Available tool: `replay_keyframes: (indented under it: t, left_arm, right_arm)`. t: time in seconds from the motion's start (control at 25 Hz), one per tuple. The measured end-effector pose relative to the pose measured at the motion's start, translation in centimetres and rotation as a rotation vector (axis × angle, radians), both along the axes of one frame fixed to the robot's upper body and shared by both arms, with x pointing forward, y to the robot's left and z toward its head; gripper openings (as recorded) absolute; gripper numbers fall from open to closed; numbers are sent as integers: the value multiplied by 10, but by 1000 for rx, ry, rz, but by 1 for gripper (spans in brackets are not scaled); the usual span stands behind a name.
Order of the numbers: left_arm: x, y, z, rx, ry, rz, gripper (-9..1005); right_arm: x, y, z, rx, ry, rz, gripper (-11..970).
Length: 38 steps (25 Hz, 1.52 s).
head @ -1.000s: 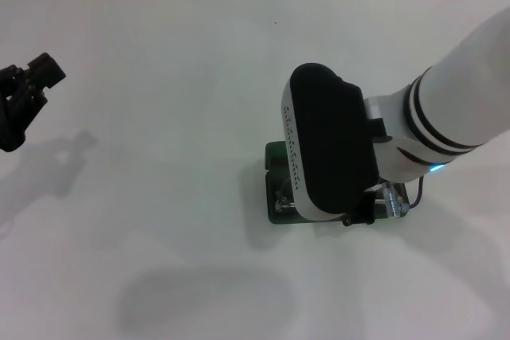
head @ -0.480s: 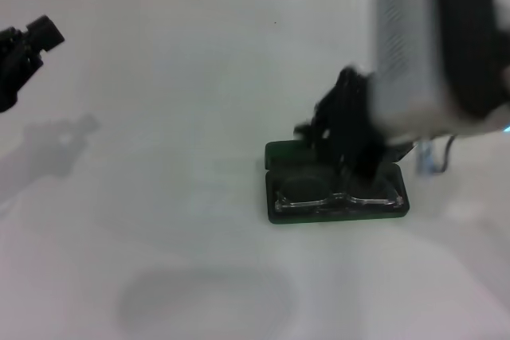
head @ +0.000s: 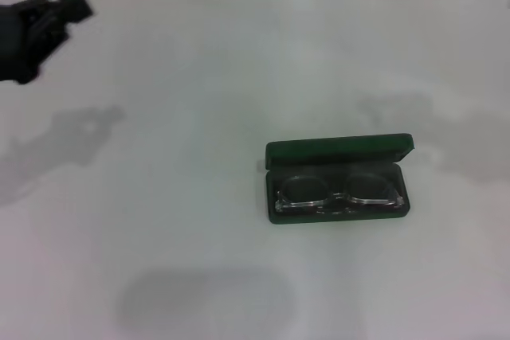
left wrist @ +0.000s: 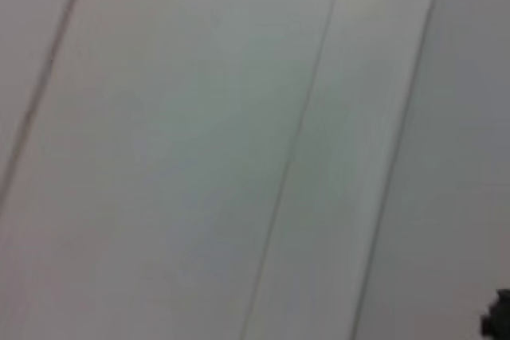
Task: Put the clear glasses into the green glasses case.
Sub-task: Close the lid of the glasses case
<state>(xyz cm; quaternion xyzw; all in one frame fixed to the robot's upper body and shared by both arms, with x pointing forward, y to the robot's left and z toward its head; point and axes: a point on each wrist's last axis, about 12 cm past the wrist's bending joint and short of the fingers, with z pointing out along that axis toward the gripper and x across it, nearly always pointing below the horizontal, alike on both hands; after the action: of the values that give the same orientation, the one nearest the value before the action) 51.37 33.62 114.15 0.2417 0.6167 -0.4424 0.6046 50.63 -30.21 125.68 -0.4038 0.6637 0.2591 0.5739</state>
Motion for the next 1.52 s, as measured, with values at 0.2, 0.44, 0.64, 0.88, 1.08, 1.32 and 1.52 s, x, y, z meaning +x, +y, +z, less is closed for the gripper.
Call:
replay_keyframes:
  t: [0.2, 0.44, 0.64, 0.88, 1.08, 1.32, 1.52]
  left_arm:
    - [29, -53, 10, 135, 25, -218, 84]
    - [54, -103, 16, 316, 86, -310, 82]
    - [68, -132, 9, 375, 123, -345, 78]
    - [75, -158, -9, 437, 152, -373, 71]
    - [79, -172, -24, 468, 174, -369, 68]
    - [75, -190, -42, 497, 197, -397, 70]
    - [70, -207, -49, 519, 188, -425, 70]
  right_arm:
    - [-11, -63, -22, 209, -35, -102, 90]
    - [-16, -84, -45, 289, -40, -156, 86]
    - [-18, -95, -65, 333, -25, -213, 81]
    - [-19, -94, -78, 354, 3, -213, 80]
    - [-19, -92, -88, 374, 27, -209, 80]
    - [-17, -89, -97, 396, 55, -207, 81]
    - [-18, -87, -100, 401, 65, -194, 82]
